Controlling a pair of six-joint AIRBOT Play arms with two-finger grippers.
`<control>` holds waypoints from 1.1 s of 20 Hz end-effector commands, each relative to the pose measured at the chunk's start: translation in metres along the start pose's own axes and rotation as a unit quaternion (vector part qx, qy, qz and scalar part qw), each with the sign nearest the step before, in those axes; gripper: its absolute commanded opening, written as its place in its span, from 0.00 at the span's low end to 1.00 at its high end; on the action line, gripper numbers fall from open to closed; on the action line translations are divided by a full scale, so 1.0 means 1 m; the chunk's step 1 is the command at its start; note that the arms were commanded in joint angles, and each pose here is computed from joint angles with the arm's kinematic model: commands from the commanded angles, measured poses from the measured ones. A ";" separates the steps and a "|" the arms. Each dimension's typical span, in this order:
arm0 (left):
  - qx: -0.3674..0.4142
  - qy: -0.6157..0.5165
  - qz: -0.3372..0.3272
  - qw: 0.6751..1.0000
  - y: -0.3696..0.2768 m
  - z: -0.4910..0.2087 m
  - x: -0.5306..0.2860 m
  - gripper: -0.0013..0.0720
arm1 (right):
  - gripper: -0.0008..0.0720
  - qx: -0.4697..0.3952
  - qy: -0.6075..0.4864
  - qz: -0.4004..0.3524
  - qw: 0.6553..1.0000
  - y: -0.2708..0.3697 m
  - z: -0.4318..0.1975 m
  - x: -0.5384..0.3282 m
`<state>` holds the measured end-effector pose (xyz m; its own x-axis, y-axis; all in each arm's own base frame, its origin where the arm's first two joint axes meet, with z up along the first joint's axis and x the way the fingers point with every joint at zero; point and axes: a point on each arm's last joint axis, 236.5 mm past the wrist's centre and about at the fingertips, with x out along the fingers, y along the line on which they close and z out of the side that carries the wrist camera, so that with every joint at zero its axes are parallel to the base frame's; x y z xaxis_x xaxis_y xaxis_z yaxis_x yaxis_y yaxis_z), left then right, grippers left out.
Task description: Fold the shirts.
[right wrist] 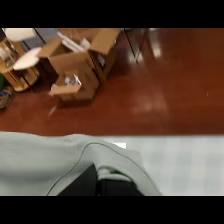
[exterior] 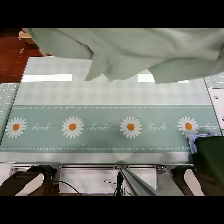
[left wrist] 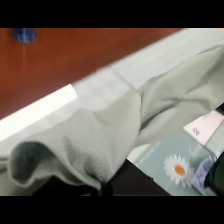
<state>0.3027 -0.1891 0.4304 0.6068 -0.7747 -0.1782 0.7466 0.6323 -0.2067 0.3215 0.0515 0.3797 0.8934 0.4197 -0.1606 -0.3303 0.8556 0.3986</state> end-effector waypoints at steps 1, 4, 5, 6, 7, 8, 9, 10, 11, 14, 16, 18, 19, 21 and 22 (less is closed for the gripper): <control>0.046 -0.071 0.011 0.996 -0.060 0.045 -0.058 0.07 | 0.04 -0.028 -0.044 0.020 0.998 0.052 0.041 -0.034; 0.032 -0.071 0.041 0.996 -0.083 0.037 -0.092 0.06 | 0.04 -0.050 -0.022 0.040 0.998 0.087 0.038 -0.055; 0.019 -0.054 0.056 0.997 -0.085 0.026 -0.100 0.06 | 0.04 -0.055 -0.003 0.045 0.997 0.096 0.031 -0.061; 0.002 -0.030 0.072 0.997 -0.088 0.011 -0.110 0.06 | 0.04 -0.058 0.022 0.044 0.997 0.102 0.020 -0.067; -0.015 -0.003 0.084 0.996 -0.090 -0.006 -0.117 0.06 | 0.04 -0.057 0.048 0.037 0.997 0.103 0.009 -0.072; -0.036 0.025 0.090 0.995 -0.095 -0.023 -0.125 0.06 | 0.04 -0.054 0.078 0.032 0.995 0.104 -0.004 -0.077; -0.056 0.051 0.092 0.993 -0.100 -0.038 -0.130 0.06 | 0.04 -0.052 0.109 0.029 0.992 0.103 -0.018 -0.081; -0.080 0.078 0.093 0.989 -0.105 -0.053 -0.135 0.06 | 0.04 -0.047 0.148 0.027 0.988 0.102 -0.036 -0.085; -0.099 0.105 0.095 0.985 -0.108 -0.068 -0.139 0.06 | 0.04 -0.044 0.185 0.019 0.982 0.097 -0.052 -0.091; -0.136 0.155 0.087 0.975 -0.114 -0.094 -0.141 0.06 | 0.04 -0.042 0.232 -0.057 0.970 0.063 -0.073 -0.102; -0.157 0.178 0.077 0.968 -0.110 -0.108 -0.133 0.06 | 0.04 -0.038 0.240 -0.101 0.965 0.039 -0.073 -0.103; -0.192 0.221 0.073 0.953 -0.095 -0.137 -0.120 0.06 | 0.04 -0.025 0.265 -0.094 0.959 0.030 -0.083 -0.093; -0.212 0.251 0.068 0.942 -0.085 -0.158 -0.111 0.06 | 0.04 -0.012 0.287 -0.082 0.954 0.027 -0.094 -0.085; -0.249 0.307 0.056 0.917 -0.065 -0.202 -0.093 0.06 | 0.04 0.023 0.357 -0.054 0.932 0.018 -0.132 -0.066; -0.267 0.320 0.051 0.908 -0.053 -0.224 -0.080 0.06 | 0.04 0.033 0.394 -0.051 0.917 0.010 -0.153 -0.057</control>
<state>0.1422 -0.1559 0.2988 0.3784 -0.6510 -0.6580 0.4088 0.7553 -0.5122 0.2152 0.0777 0.3034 0.5653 0.4288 -0.7047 -0.2426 0.9029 0.3548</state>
